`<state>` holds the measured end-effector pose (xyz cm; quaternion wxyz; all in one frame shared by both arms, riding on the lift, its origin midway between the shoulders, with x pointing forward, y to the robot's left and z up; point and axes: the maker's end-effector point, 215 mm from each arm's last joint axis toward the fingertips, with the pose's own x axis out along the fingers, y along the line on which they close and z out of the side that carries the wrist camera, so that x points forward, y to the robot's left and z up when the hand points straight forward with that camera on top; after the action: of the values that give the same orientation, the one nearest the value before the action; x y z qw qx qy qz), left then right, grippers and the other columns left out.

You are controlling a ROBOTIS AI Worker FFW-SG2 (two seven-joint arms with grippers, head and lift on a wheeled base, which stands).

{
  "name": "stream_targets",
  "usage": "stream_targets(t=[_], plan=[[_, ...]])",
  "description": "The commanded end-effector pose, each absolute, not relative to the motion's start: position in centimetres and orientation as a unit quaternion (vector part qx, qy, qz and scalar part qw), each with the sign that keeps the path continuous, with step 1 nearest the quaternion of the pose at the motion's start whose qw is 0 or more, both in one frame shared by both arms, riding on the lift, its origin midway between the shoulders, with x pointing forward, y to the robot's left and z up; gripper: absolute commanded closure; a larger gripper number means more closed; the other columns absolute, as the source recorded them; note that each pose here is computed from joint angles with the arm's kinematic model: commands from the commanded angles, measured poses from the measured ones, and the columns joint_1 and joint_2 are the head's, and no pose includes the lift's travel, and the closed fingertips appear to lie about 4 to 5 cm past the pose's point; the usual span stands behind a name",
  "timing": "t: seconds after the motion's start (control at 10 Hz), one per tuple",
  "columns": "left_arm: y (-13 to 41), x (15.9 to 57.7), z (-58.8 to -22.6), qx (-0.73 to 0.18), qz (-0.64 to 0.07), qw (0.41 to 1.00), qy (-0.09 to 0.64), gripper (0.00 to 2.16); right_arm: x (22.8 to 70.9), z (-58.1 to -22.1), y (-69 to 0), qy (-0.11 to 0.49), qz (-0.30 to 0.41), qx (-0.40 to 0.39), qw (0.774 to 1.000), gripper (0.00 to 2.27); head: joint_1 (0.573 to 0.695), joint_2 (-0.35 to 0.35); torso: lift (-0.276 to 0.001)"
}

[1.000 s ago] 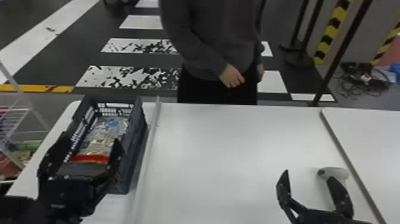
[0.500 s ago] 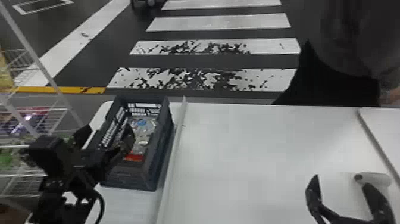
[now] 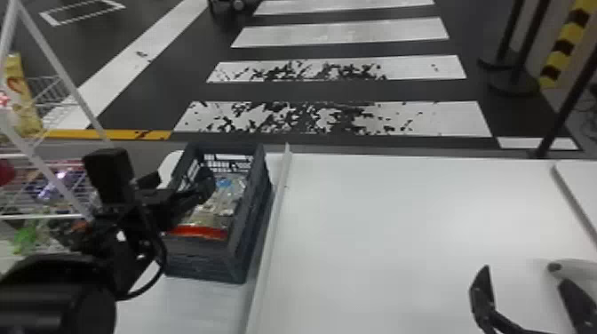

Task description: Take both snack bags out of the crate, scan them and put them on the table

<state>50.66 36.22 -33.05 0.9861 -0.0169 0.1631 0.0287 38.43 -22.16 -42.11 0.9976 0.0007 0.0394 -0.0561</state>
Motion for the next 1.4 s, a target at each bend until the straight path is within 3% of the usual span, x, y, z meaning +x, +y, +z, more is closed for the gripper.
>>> stream_targets(t=[0.0,0.2,0.5,1.3], plan=[[36.5,52.2,-34.3,-0.028,0.021,0.978,0.204,0.03,38.3,-42.4,-22.1,0.042,-0.055,-0.002,0.998,0.06,0.695,0.177,-0.092],[36.7,53.3,-36.7,-0.036,0.003,0.963,0.269,0.03,38.2,-42.6,-22.0,0.046,-0.054,-0.004,0.997,0.06,0.695,0.175,-0.092],[36.5,55.8,-38.2,-0.036,-0.006,0.956,0.290,0.03,38.0,-42.8,-22.1,0.048,-0.055,-0.004,0.997,0.06,0.695,0.178,-0.092],[36.3,56.9,-43.6,-0.026,0.001,0.932,0.360,0.07,38.0,-43.1,-22.2,0.051,-0.055,-0.007,0.997,0.06,0.695,0.161,-0.092]])
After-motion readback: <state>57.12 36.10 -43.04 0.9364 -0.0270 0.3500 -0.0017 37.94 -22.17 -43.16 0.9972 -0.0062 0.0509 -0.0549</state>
